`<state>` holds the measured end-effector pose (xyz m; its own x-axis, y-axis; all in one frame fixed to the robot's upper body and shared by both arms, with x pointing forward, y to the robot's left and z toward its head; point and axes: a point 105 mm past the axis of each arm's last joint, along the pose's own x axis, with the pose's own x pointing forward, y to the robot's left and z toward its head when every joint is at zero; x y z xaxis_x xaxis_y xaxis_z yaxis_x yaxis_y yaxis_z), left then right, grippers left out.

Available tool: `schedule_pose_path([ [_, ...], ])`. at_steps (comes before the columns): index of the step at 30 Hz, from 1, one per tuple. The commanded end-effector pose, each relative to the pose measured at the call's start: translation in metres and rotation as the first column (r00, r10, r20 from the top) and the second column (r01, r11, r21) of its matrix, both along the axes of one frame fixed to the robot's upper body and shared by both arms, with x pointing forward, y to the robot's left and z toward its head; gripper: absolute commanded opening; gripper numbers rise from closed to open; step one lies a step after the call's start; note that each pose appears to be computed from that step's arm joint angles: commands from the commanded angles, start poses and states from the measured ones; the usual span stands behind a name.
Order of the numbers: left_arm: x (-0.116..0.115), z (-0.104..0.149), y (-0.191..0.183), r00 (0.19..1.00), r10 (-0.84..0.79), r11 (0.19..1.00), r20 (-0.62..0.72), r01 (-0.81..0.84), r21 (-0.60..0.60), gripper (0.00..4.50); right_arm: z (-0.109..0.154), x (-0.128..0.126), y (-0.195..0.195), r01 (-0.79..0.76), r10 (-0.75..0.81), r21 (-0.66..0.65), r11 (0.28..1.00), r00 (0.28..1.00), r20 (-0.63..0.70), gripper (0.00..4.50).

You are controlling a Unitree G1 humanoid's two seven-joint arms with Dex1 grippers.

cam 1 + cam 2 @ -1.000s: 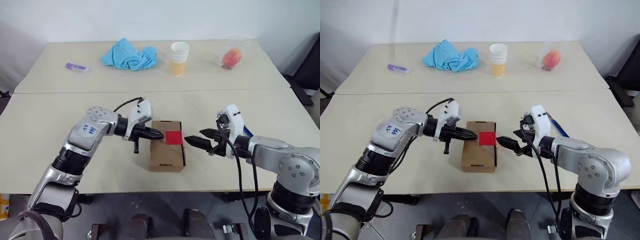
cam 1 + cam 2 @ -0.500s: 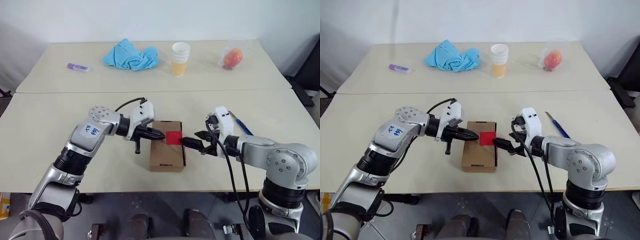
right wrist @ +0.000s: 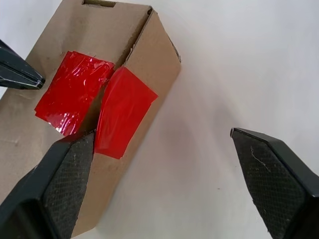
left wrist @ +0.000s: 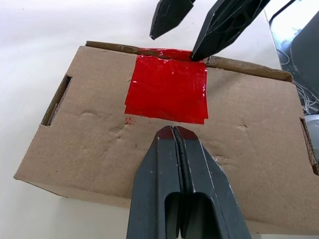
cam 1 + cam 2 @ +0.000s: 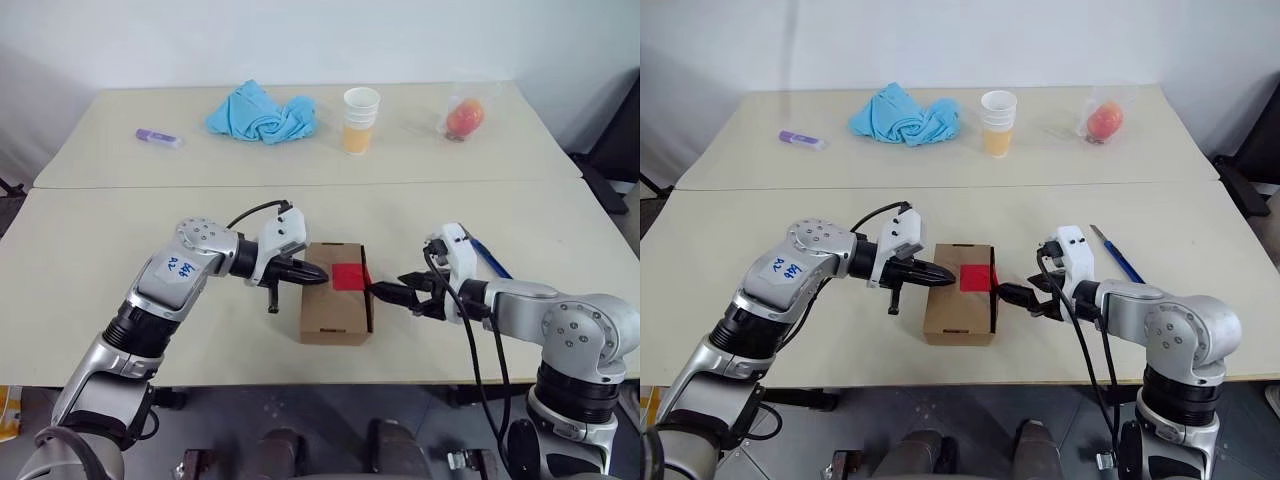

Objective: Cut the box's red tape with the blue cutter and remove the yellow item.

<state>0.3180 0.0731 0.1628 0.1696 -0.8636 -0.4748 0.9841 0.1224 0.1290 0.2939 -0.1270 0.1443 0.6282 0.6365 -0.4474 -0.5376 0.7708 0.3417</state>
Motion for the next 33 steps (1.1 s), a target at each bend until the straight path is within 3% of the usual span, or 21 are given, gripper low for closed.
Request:
schedule_pose_path([
  [1,-0.001,-0.013,0.004,1.0,0.018,0.999,-0.024,-0.017,0.051,0.0,0.001,0.0,0.004,-0.003,0.003,0.007,1.0,1.0,0.007,4.47],
  [4,0.0,-0.012,0.004,1.0,0.021,0.998,-0.021,-0.019,0.051,0.0,0.007,0.002,0.013,-0.024,0.024,-0.01,1.0,0.999,0.033,4.47],
  [8,0.0,-0.013,0.003,1.0,0.017,0.999,-0.017,-0.016,0.052,0.0,0.01,0.009,0.018,-0.023,0.036,-0.177,0.984,0.997,0.073,4.47],
  [13,0.0,-0.013,0.002,1.0,0.015,0.998,-0.014,-0.014,0.055,0.0,0.01,0.02,0.011,0.047,0.003,-0.371,0.928,0.991,0.131,4.47],
  [16,0.0,-0.02,0.004,1.0,0.021,0.996,-0.007,-0.021,0.086,0.0,0.009,0.028,0.004,0.101,0.014,-0.512,0.853,0.976,0.216,4.47],
  [23,-0.005,-0.036,0.009,0.999,0.038,0.986,-0.03,-0.033,0.162,0.0,0.002,0.034,-0.01,0.167,-0.017,-0.55,0.818,0.964,0.267,4.47],
  [28,-0.009,-0.038,0.005,0.998,0.033,0.989,-0.045,-0.026,0.147,0.0,-0.004,0.033,-0.015,0.172,-0.009,-0.569,0.804,0.961,0.278,4.47],
  [33,-0.009,-0.035,0.004,0.998,0.039,0.99,-0.044,-0.033,0.135,0.0,-0.001,0.03,-0.018,0.169,-0.018,-0.498,0.851,0.956,0.293,4.47],
])
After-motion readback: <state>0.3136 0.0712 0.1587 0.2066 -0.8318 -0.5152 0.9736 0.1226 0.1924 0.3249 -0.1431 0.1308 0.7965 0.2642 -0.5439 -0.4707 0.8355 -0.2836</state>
